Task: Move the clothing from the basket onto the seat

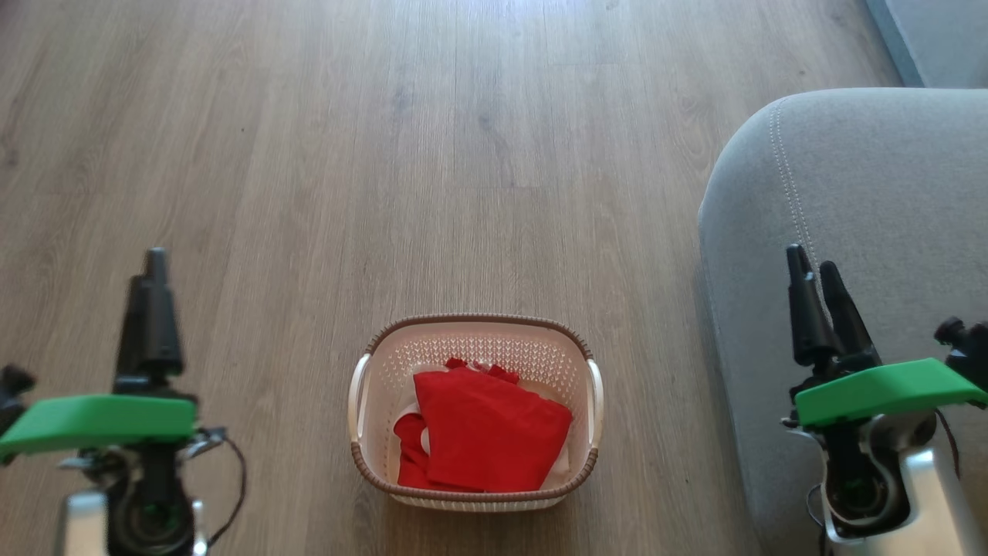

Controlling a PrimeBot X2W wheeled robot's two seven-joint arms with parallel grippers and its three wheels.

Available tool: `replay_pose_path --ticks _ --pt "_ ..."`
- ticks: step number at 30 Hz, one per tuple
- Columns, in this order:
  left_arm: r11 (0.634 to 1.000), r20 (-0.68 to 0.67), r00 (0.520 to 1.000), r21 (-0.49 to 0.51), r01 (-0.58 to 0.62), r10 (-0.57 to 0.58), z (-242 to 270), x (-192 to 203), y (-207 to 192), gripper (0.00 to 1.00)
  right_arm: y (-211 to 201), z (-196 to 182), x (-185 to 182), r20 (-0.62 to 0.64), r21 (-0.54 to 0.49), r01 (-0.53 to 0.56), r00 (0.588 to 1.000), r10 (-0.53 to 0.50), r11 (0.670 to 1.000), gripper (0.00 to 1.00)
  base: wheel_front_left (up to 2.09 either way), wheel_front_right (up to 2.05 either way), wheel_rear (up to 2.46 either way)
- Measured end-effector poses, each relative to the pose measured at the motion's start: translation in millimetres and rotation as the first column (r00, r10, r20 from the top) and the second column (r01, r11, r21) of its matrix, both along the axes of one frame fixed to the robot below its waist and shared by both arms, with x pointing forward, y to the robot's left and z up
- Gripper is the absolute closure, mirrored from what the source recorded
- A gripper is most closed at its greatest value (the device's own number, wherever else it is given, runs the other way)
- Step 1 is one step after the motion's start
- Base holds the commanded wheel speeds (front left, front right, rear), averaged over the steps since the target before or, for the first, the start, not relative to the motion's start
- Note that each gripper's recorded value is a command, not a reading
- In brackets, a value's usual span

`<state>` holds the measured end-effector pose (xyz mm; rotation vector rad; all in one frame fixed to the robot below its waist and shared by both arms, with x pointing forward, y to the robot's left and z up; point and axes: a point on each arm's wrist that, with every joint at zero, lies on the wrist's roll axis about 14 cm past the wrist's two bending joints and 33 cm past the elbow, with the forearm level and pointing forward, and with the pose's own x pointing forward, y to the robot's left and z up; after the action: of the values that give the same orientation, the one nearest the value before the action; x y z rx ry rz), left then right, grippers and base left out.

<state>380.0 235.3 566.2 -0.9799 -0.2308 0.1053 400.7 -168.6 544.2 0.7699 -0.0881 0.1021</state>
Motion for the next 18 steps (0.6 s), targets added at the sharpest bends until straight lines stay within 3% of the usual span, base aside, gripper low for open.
replay_pose_path --ticks 9,18 --pt "0.977 -0.027 0.999 0.208 0.048 -0.044 8.5 5.5 -36.6 0.00 14.5 9.3 0.8 0.044 -0.162 -0.025 0.999 0.032 0.986 0.00 0.00 0.00 0.00" --pt "0.860 -0.145 0.988 0.495 0.124 -0.058 -11.9 6.0 -74.2 0.00 27.4 12.0 2.5 0.071 -0.321 -0.041 0.995 0.068 0.946 0.00 0.00 0.00 0.00"
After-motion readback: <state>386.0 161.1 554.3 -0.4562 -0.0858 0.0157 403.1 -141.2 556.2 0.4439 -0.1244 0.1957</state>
